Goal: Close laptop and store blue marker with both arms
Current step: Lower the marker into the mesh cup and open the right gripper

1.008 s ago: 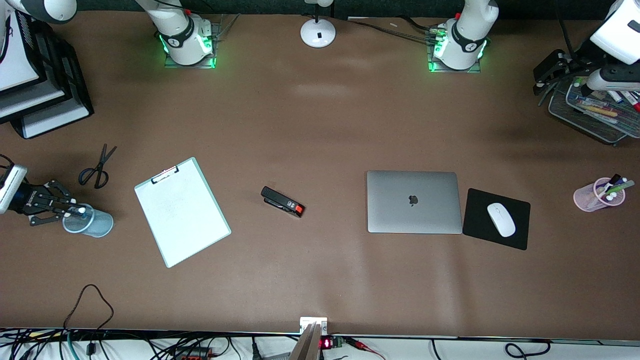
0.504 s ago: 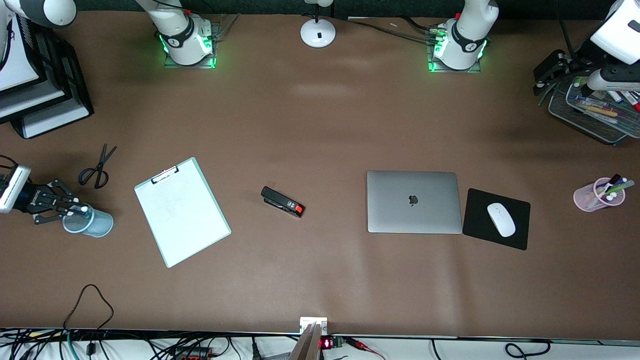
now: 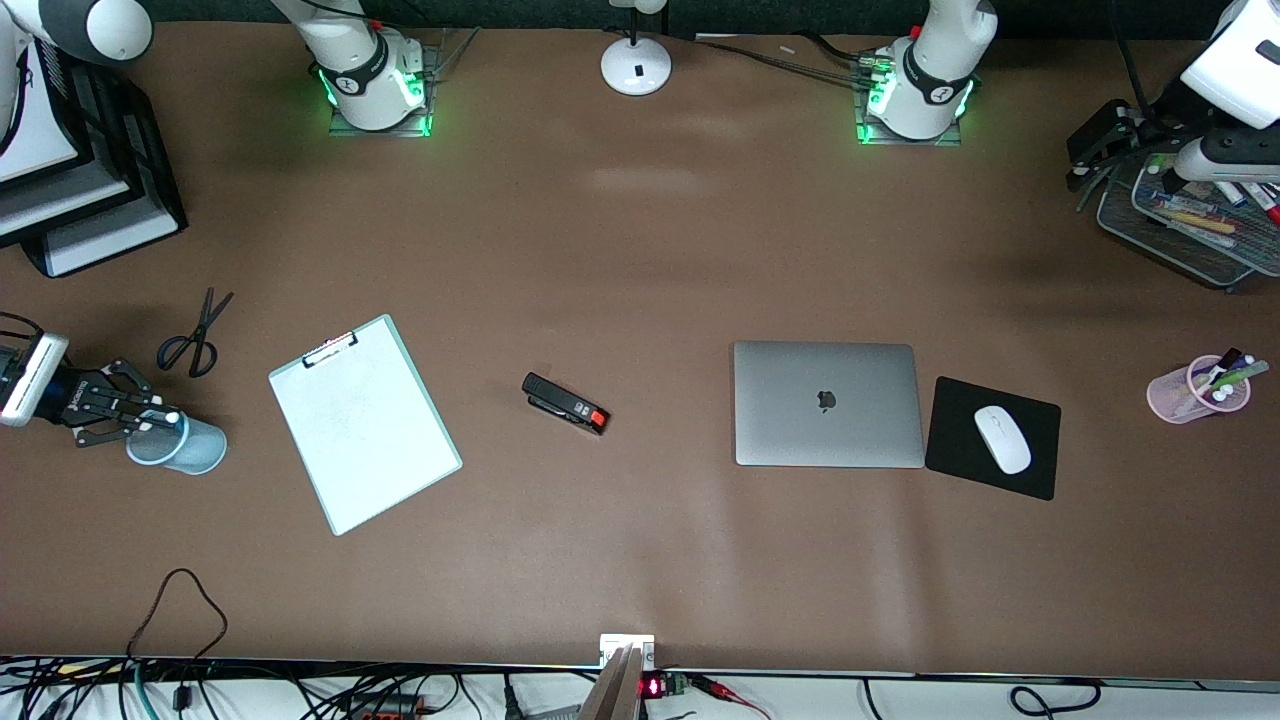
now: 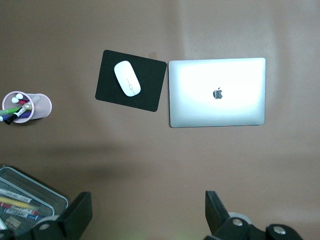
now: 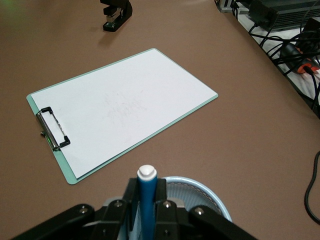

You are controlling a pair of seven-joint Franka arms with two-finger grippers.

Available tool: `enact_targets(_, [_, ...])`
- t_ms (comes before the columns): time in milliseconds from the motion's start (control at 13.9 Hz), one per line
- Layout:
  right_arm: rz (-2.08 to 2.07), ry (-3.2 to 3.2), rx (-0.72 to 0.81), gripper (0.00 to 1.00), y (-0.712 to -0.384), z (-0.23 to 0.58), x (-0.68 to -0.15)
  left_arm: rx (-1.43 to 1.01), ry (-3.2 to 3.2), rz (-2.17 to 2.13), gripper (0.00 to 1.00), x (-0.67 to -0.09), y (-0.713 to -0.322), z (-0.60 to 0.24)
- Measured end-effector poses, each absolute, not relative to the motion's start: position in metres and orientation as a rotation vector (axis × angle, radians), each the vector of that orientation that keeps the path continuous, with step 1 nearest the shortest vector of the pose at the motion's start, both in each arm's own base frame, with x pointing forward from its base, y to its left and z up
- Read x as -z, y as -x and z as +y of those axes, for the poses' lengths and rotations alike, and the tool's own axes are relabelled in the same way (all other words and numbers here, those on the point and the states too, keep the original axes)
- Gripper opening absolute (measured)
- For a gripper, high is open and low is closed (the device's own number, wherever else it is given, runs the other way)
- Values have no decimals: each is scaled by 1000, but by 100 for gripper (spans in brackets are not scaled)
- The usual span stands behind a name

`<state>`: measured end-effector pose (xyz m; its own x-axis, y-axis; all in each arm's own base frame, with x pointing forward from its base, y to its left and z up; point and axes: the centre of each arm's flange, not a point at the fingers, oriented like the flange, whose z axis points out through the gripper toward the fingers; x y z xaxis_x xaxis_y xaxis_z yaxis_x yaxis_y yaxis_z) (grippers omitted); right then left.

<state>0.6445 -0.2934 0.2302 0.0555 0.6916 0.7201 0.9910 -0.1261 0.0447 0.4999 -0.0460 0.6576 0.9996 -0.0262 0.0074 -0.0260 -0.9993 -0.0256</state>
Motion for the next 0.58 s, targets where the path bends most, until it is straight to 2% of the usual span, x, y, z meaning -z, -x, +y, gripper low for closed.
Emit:
enact_targets(72, [-1674, 1873, 839, 21, -644, -294, -230, 13, 3116, 41, 100, -658, -500, -46])
enact_targets(144, [-1661, 1879, 840, 28, -644, -294, -230, 13, 3116, 41, 100, -658, -500, -46])
enact_targets(432, [-1629, 1888, 845, 68, -646, -295, -237, 14, 3116, 41, 100, -658, -500, -46])
enact_targets(576, [-1642, 1884, 855, 92, -648, -295, -247, 14, 3116, 41, 100, -658, -500, -46])
